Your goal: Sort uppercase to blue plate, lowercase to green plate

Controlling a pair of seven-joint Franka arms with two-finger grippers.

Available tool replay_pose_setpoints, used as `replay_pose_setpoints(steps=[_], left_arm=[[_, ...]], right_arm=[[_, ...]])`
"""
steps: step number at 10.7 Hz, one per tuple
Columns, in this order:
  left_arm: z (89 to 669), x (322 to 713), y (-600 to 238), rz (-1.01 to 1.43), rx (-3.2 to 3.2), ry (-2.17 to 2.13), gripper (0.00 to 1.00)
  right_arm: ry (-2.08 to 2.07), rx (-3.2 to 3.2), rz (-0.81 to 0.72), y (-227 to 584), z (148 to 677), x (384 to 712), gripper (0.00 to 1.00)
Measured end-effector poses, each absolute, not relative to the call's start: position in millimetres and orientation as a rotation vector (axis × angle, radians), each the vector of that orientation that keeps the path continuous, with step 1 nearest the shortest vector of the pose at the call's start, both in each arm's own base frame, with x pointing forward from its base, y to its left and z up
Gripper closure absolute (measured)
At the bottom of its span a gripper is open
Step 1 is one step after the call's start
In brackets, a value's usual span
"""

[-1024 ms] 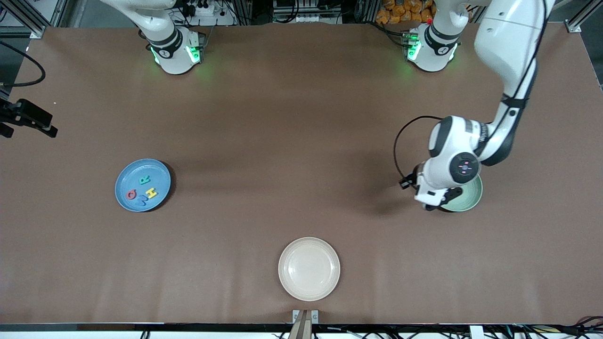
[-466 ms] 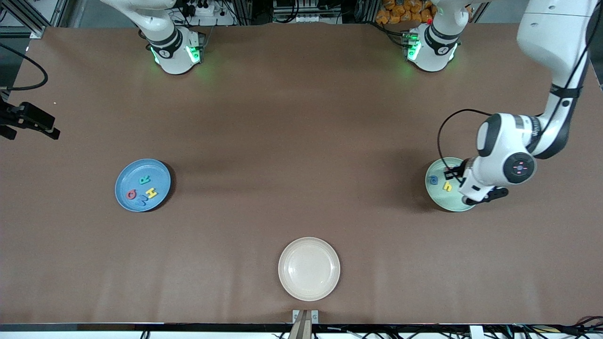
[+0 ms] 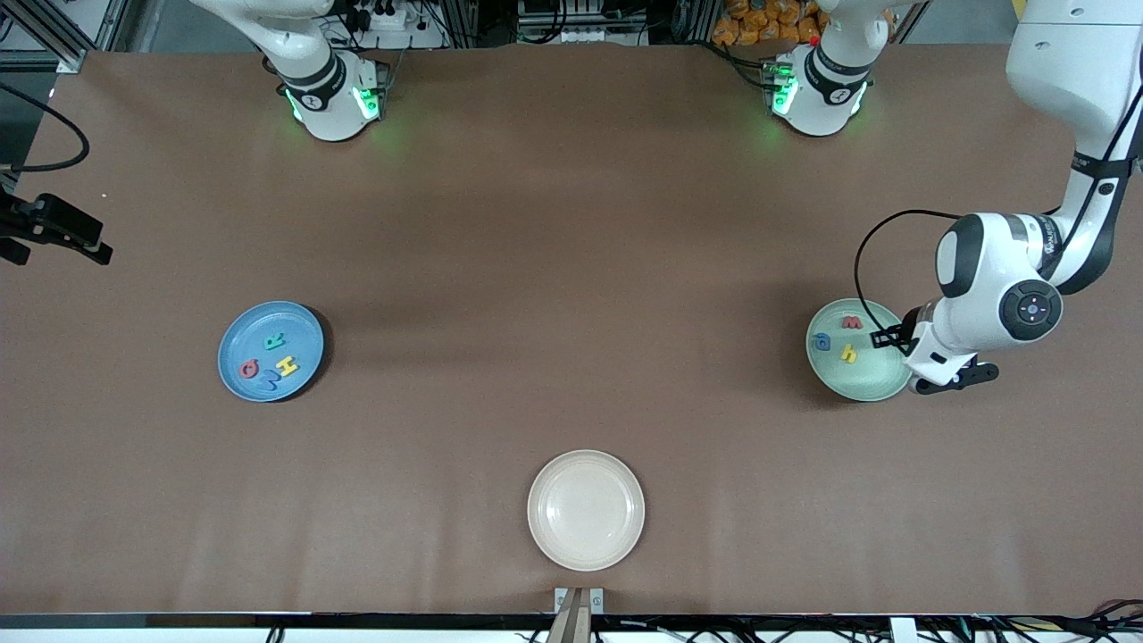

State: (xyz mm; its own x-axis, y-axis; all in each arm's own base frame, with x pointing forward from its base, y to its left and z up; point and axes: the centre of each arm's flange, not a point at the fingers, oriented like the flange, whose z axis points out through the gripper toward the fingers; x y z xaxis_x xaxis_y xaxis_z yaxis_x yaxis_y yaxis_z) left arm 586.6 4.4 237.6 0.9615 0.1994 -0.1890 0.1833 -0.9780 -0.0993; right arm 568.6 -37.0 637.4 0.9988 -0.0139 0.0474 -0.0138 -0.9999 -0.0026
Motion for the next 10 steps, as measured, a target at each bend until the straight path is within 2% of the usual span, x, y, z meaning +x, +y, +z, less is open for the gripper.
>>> replay_pose_setpoints(steps=[1, 3, 5, 7, 10], left_arm=[[237, 586, 4, 0.305, -3.031, -0.295, 0.50], [236, 586, 4, 0.303, -3.032, -0.294, 0.29], [239, 587, 3, 0.287, -3.034, -0.296, 0.01], [261, 591, 5, 0.232, -3.043, -0.335, 0.00], [335, 594, 15, 0.113, -3.106, -0.518, 0.00]], right_arm=[[0.022, -3.138, -0.074, -37, 637, 569, 0.00], [0.022, -3.138, -0.074, -37, 637, 569, 0.00], [0.022, -3.138, -0.075, -37, 637, 569, 0.00], [0.023, -3.138, -0.075, -37, 638, 569, 0.00], [0.023, -3.138, -0.076, -37, 638, 569, 0.00]])
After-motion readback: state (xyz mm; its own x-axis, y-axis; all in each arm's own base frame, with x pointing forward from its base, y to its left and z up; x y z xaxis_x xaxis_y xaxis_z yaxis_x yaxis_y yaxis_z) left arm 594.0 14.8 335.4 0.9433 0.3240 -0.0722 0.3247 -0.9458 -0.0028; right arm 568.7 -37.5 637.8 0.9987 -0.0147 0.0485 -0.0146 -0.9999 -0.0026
